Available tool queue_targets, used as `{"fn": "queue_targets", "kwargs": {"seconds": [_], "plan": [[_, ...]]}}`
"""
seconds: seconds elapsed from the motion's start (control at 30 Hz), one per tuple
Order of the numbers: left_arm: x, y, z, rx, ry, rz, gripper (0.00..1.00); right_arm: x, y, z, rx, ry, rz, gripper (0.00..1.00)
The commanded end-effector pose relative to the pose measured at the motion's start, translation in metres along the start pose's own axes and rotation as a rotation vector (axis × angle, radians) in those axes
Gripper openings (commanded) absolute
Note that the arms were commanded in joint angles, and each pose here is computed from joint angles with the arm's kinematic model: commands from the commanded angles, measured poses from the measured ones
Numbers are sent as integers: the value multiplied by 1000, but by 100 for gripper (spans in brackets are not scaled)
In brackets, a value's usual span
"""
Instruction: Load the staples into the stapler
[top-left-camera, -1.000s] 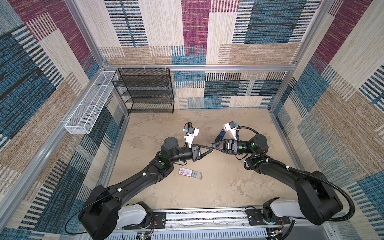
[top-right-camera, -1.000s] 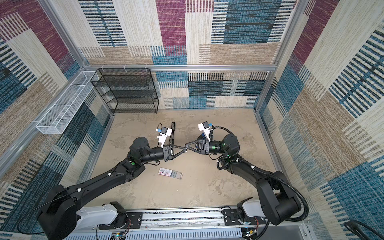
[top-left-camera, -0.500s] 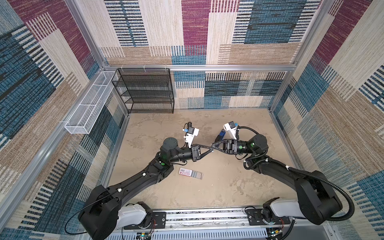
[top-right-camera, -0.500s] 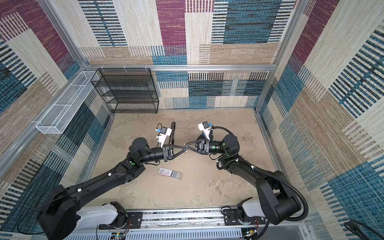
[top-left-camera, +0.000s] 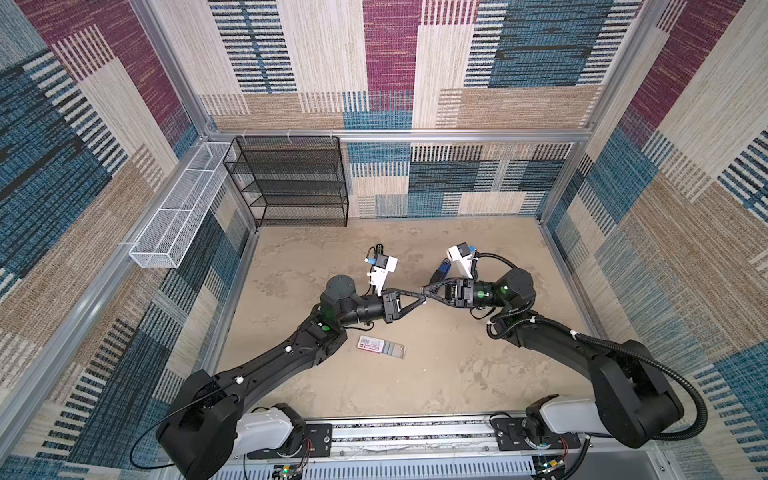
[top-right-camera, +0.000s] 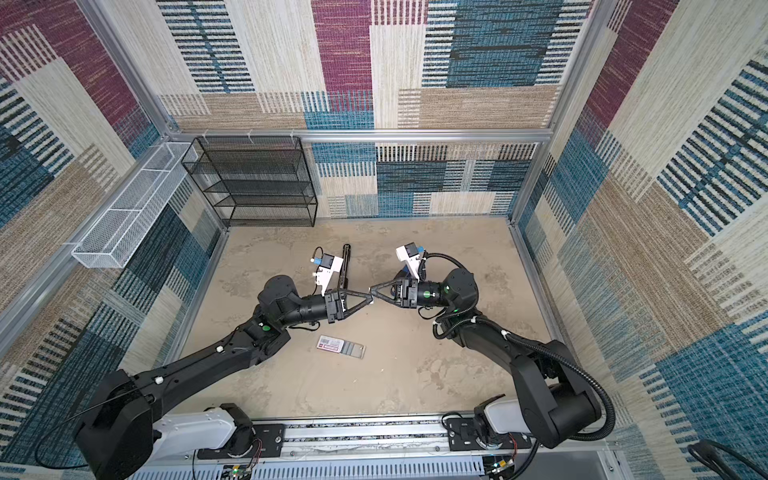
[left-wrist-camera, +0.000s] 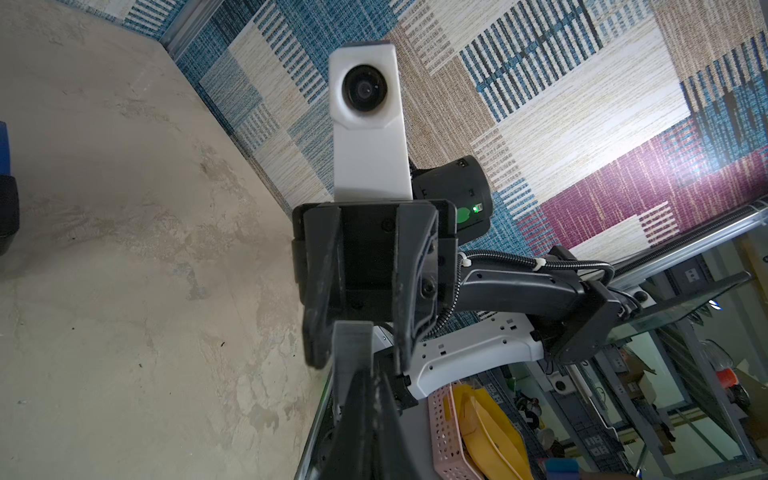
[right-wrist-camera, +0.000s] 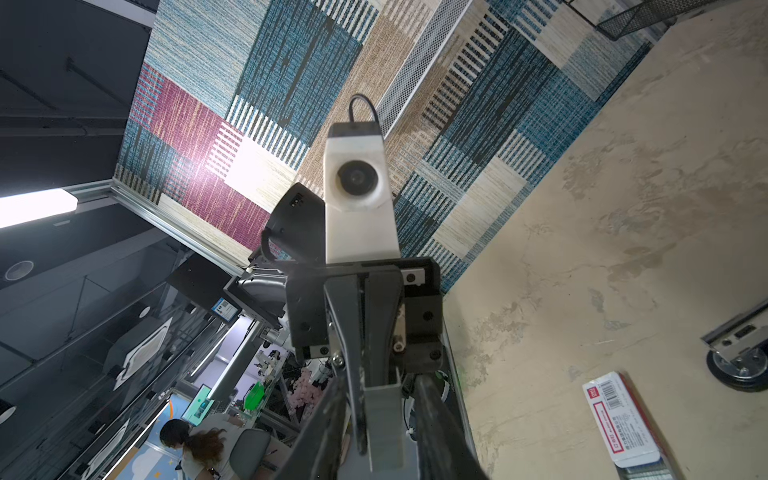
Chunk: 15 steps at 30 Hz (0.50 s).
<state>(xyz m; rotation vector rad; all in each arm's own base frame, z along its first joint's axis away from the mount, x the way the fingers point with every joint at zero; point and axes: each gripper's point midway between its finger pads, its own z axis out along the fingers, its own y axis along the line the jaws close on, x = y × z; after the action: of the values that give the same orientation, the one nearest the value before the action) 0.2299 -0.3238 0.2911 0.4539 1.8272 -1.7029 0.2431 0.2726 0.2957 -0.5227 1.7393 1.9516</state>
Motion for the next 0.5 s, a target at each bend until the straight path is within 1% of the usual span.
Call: {"fn": "queue_targets", "kwargs": {"seconds": [0.0, 0.47], "plan": [[-1, -8, 0, 36, -2, -2, 0, -3, 10, 1, -26, -4, -38, 34], [-2, -7, 0, 35, -6, -3, 0, -1, 11, 0, -31, -1, -41, 26]]}}
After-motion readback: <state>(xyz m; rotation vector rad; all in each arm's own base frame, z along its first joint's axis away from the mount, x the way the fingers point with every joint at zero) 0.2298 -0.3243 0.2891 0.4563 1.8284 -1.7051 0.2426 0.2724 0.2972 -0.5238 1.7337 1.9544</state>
